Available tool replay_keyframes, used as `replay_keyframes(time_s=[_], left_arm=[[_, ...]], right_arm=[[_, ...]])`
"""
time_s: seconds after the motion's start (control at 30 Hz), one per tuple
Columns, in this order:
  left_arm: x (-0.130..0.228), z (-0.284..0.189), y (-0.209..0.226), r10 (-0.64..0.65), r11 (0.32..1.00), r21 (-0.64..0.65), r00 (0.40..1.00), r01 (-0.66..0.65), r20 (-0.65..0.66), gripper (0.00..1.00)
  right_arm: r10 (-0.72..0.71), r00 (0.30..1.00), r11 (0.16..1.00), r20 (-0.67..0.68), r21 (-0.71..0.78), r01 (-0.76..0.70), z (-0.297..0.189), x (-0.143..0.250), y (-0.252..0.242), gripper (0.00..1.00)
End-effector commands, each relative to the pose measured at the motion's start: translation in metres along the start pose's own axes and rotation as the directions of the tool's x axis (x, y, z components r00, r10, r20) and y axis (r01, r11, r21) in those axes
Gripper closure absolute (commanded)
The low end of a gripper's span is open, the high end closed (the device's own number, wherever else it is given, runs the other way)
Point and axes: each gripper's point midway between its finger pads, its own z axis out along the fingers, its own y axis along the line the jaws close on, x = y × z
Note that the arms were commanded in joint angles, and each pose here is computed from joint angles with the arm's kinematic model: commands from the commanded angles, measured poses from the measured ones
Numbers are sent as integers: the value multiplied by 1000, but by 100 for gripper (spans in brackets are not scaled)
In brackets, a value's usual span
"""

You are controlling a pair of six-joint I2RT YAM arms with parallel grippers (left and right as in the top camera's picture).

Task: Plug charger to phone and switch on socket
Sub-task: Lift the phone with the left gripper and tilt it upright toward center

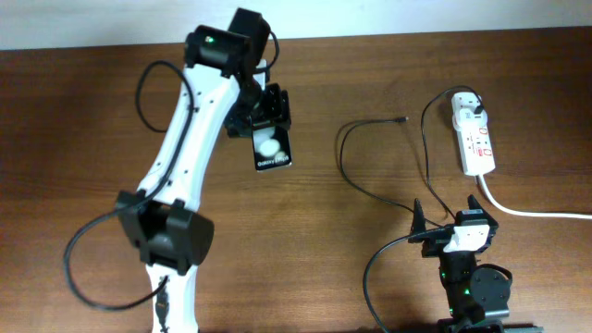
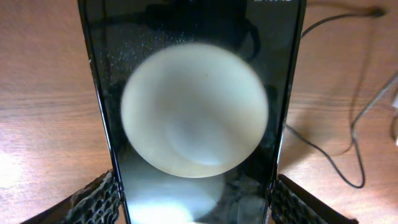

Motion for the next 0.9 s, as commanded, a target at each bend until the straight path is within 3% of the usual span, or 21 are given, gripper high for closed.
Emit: replay_keyframes(time_s=[0.0, 0.13, 0.2, 0.33, 0.43, 0.87], left_arm=[[3, 20, -4, 25, 999, 28, 997, -23, -78, 44], [20, 29, 5, 1, 1000, -7, 985, -2, -173, 45], [29, 26, -16, 55, 992, 119, 975, -30, -216, 45], [39, 8, -54, 59, 925, 376, 951, 62, -303, 46], [40, -5, -67, 57, 871, 476, 939, 119, -339, 48], [30, -13, -85, 0, 815, 540, 932, 210, -362, 50]], right_arm=[[-6, 1000, 1000, -4, -3, 6, 0, 3, 0, 1], [-6, 1000, 1000, -4, -3, 6, 0, 3, 0, 1], [-6, 1000, 1000, -4, -3, 6, 0, 3, 0, 1], [-6, 1000, 1000, -4, -3, 6, 0, 3, 0, 1], [-6, 1000, 1000, -4, -3, 6, 0, 3, 0, 1], [-6, 1000, 1000, -4, -3, 6, 0, 3, 0, 1]])
